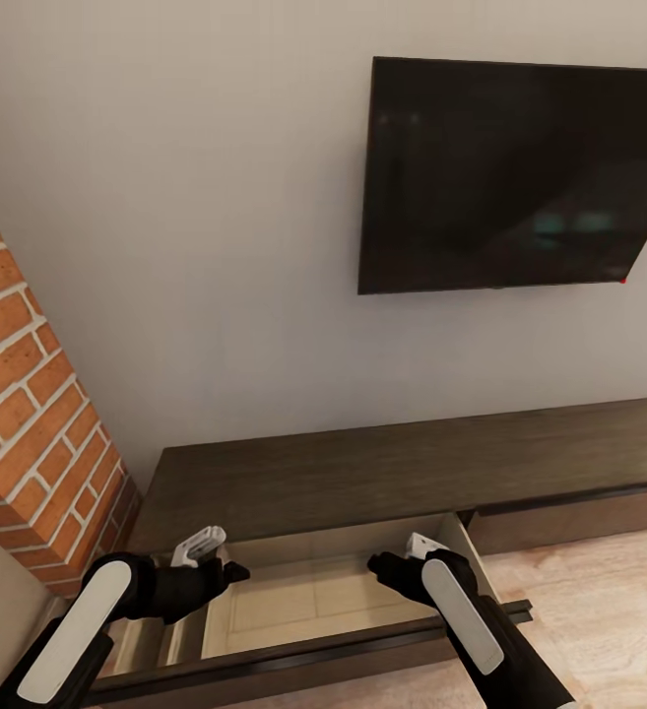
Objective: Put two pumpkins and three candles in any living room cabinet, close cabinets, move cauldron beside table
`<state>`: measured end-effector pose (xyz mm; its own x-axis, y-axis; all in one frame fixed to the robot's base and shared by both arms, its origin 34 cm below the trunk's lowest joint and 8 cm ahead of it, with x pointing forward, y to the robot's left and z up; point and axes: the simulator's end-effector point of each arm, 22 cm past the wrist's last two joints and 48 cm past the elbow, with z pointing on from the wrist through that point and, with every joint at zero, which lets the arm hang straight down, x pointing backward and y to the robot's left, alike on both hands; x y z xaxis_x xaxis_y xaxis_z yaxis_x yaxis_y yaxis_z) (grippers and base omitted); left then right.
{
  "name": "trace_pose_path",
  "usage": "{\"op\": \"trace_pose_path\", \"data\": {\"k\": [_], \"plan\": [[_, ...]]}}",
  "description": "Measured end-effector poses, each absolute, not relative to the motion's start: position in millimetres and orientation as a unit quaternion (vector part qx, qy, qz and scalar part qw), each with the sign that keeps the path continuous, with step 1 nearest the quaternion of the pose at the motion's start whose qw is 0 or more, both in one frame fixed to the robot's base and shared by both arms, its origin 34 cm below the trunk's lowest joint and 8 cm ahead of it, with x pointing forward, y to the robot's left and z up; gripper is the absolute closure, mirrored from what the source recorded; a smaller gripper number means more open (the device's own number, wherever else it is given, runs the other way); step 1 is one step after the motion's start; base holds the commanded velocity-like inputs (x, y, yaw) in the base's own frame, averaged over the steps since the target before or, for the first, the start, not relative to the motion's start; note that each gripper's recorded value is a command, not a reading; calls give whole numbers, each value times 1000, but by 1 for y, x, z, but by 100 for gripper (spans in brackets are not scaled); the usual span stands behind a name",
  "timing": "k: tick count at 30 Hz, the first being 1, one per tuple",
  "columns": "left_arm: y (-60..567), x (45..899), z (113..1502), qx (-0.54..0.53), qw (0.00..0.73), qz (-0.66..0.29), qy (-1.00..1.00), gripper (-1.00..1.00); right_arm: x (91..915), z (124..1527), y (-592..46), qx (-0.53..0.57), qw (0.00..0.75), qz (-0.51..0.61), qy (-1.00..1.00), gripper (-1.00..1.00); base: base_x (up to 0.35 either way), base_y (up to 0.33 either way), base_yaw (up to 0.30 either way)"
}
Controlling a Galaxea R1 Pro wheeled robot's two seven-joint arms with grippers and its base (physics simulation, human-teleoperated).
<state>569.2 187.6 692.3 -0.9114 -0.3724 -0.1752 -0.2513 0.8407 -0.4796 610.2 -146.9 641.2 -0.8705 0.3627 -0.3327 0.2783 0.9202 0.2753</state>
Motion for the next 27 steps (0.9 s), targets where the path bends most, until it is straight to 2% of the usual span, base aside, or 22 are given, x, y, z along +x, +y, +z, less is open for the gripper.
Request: {"op": "trace_pose_path", "data": {"k": [10, 16, 27], "plan": [[190, 572, 696, -164, 137, -231, 949, -100, 611, 643, -144, 167, 194, 114, 960, -100, -4, 0, -6], [185, 570, 696, -160, 135, -234, 949, -100, 612, 644, -144, 167, 195, 115, 960, -100, -138, 50, -14], [184, 571, 697, -159, 136, -235, 949, -100, 618, 652, -141, 165, 205, 125, 957, -100, -107, 54, -235]]}}
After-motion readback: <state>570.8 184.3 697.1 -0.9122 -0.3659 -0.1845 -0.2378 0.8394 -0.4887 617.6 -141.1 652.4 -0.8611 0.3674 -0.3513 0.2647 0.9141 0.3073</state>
